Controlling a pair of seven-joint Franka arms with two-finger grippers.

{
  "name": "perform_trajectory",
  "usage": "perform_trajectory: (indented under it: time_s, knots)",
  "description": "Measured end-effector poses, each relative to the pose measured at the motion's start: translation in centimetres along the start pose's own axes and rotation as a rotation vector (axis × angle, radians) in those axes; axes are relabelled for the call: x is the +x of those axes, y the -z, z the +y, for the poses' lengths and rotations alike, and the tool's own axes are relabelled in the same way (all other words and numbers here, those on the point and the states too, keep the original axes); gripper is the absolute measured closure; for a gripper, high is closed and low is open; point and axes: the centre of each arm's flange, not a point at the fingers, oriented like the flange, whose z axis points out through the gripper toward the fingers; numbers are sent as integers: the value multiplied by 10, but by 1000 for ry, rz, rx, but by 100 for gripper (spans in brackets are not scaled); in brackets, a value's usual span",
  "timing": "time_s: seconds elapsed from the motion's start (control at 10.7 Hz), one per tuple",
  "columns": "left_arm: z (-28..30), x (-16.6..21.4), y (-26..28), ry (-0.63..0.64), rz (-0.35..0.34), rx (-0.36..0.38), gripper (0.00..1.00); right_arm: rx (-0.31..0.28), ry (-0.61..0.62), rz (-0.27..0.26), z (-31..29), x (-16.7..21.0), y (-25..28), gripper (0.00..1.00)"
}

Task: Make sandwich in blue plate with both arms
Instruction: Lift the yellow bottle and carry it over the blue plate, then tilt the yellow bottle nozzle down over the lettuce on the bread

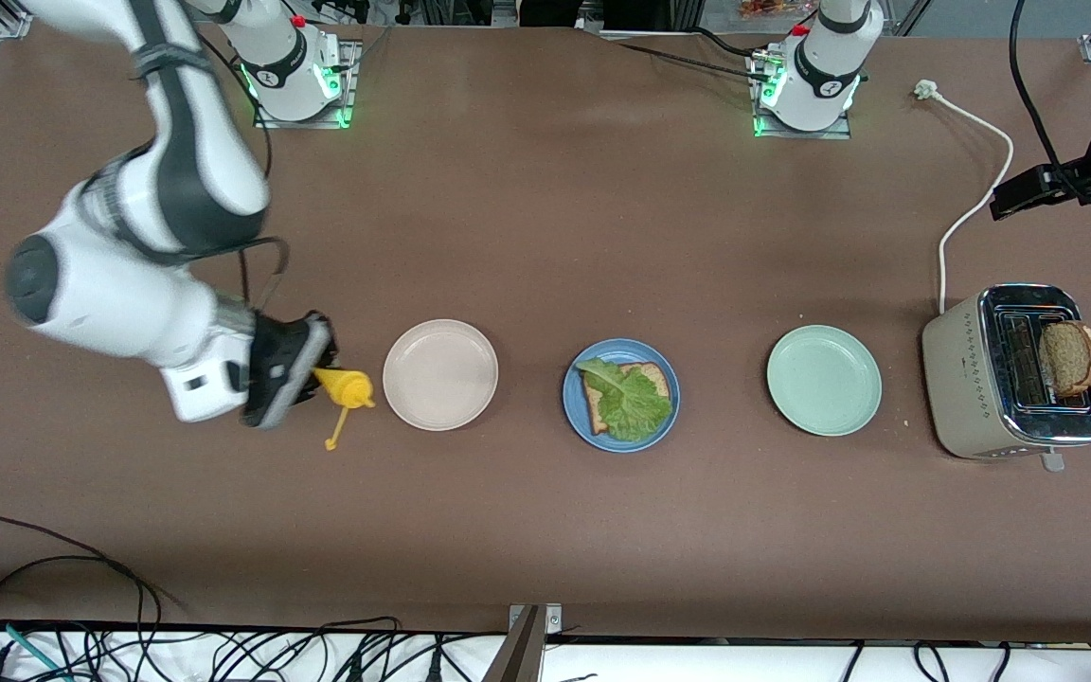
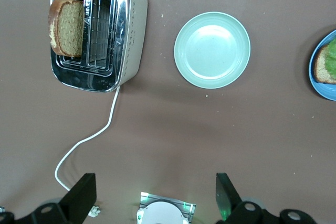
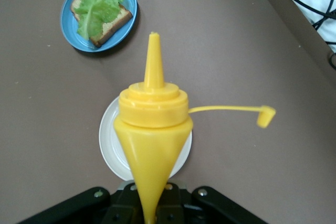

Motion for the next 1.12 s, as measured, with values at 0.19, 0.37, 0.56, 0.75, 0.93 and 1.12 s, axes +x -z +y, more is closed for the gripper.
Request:
perform_trajectory:
  time_s: [0.19, 0.37, 0.56, 0.75, 0.93, 1.12]
  knots:
    - [0, 0, 0, 0, 0, 0, 0, -126, -6, -84, -59, 52, -21, 95]
    - [0, 0, 0, 0, 0, 0, 0, -216, -28, -136, -109, 86, -55, 95]
    - [0, 0, 0, 1, 0, 0, 0, -280, -63, -157, -142, 104, -90, 95]
    - [0, 0, 0, 0, 0, 0, 0, -354, -71, -184, -172, 116, -123, 95]
    - [0, 0, 0, 0, 1, 0, 0, -449, 0, -226, -199, 123, -159, 95]
    - [0, 0, 0, 1, 1, 0, 0, -534, 112, -281, -220, 122, -202, 95]
